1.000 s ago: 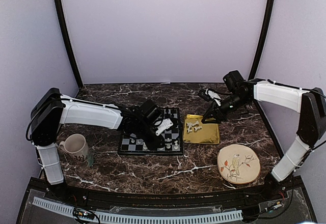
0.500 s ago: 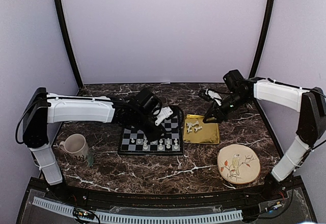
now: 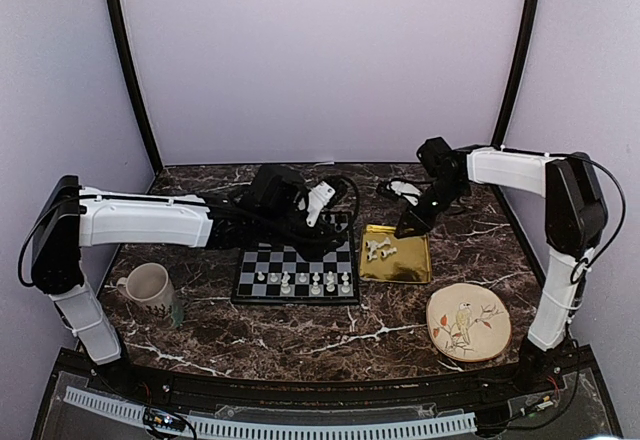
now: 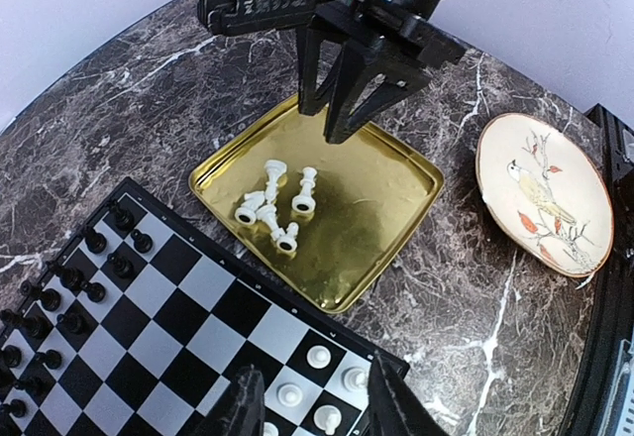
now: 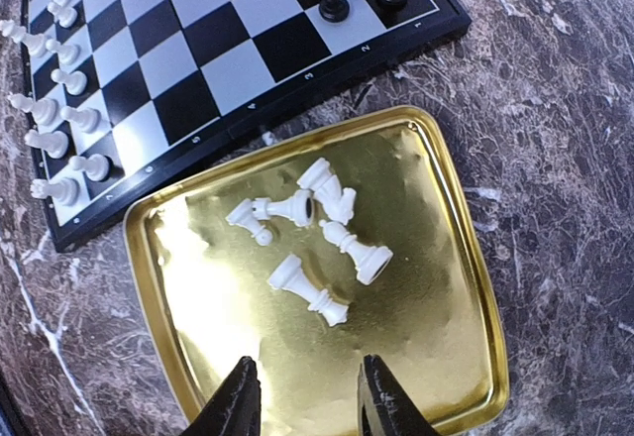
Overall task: Set up the chess pieces on the board
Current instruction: Pick up the bishop from the storage box.
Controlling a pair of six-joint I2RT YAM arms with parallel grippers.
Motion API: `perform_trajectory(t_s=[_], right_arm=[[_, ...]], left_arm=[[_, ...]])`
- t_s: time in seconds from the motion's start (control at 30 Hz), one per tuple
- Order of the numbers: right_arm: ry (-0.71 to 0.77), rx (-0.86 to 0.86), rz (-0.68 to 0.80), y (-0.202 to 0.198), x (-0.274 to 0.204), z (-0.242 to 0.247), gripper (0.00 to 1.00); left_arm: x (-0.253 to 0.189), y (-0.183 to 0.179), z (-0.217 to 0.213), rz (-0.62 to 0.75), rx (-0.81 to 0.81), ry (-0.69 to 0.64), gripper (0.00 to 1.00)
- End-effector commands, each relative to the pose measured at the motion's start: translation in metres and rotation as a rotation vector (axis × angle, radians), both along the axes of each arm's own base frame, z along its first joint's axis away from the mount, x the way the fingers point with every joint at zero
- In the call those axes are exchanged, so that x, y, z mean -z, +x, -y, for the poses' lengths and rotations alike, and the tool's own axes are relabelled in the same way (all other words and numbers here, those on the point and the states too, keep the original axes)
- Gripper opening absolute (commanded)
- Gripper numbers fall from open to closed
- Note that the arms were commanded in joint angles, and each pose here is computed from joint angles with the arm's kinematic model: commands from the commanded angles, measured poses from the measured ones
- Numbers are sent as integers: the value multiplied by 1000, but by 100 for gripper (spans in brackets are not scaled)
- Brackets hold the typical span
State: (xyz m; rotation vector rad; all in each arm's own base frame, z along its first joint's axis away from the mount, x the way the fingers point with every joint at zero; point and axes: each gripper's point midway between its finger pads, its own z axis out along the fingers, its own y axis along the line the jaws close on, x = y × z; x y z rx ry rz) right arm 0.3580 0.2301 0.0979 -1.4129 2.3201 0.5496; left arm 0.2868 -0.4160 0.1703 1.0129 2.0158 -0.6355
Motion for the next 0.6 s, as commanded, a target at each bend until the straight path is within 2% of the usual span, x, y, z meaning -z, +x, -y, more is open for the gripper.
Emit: perform_trajectory(t_s=[0.0,0.2,0.57], right_arm=[[-69,-72,48,17,8,0,33],[-137,-191,87,37,22,-3,32],[-202,-350,71,34,38,-18,33]], left_arm=[[-13,-6,4,-13,2,-91,38],[-12,-13,-4,-12,1,-113,38],[-6,-18,-8,-32,-3,-121,38]])
